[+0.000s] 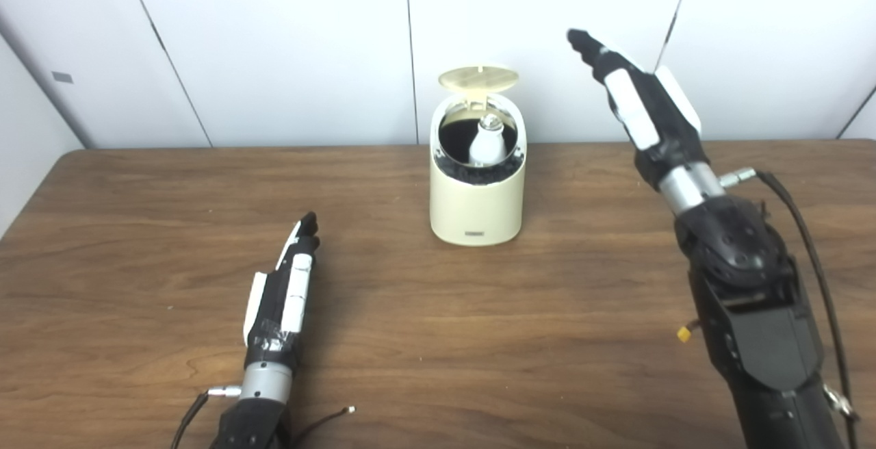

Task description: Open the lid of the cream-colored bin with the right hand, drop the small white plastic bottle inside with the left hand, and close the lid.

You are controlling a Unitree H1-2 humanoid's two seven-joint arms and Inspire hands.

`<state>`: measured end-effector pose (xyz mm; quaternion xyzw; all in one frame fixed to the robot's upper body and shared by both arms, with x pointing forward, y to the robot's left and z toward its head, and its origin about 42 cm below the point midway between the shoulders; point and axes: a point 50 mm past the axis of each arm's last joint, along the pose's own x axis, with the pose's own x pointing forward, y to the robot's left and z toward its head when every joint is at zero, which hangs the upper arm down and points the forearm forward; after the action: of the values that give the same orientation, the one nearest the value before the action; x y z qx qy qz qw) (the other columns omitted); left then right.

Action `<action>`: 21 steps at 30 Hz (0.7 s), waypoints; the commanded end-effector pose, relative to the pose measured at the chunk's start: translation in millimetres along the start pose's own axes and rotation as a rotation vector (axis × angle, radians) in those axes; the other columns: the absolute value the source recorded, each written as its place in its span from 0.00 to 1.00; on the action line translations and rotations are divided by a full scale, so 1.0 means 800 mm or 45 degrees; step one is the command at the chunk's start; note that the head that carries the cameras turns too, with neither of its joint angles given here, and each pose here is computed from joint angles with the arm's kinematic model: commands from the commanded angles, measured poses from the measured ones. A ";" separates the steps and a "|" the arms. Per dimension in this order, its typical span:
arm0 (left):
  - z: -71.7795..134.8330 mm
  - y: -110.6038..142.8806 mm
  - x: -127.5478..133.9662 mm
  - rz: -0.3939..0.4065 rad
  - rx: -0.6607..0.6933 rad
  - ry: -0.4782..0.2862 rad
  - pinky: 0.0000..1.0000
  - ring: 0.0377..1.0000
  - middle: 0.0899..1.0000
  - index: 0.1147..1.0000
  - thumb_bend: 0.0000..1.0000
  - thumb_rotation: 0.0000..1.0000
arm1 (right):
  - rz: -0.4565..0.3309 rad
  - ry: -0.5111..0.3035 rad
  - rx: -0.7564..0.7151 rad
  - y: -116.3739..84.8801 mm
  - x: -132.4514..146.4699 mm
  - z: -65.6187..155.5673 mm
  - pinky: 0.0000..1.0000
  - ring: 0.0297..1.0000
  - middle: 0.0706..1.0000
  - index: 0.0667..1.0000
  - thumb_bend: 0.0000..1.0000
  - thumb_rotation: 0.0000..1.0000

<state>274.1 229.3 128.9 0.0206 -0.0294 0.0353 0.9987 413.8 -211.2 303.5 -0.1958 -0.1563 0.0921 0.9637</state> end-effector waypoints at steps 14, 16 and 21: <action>0.004 -0.013 0.000 -0.029 -0.015 -0.060 0.95 0.96 0.96 0.95 0.68 1.00 | 0.118 -0.165 -0.509 -0.005 0.080 0.073 0.82 0.86 0.87 0.86 0.62 1.00; 0.004 -0.015 0.001 -0.028 -0.016 -0.058 0.95 0.96 0.96 0.95 0.68 1.00 | 0.134 -0.164 -0.595 -0.002 0.077 0.075 0.83 0.87 0.87 0.86 0.62 1.00; 0.002 -0.019 0.000 -0.026 -0.019 -0.057 0.95 0.97 0.97 0.95 0.67 1.00 | 0.148 -0.155 -0.710 0.002 0.068 0.079 0.91 0.93 0.89 0.79 0.60 1.00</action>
<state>272.0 221.2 124.7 0.0147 -0.0390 0.0331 0.9986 446.6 -176.4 340.7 -0.4461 -0.1748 0.1312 0.8679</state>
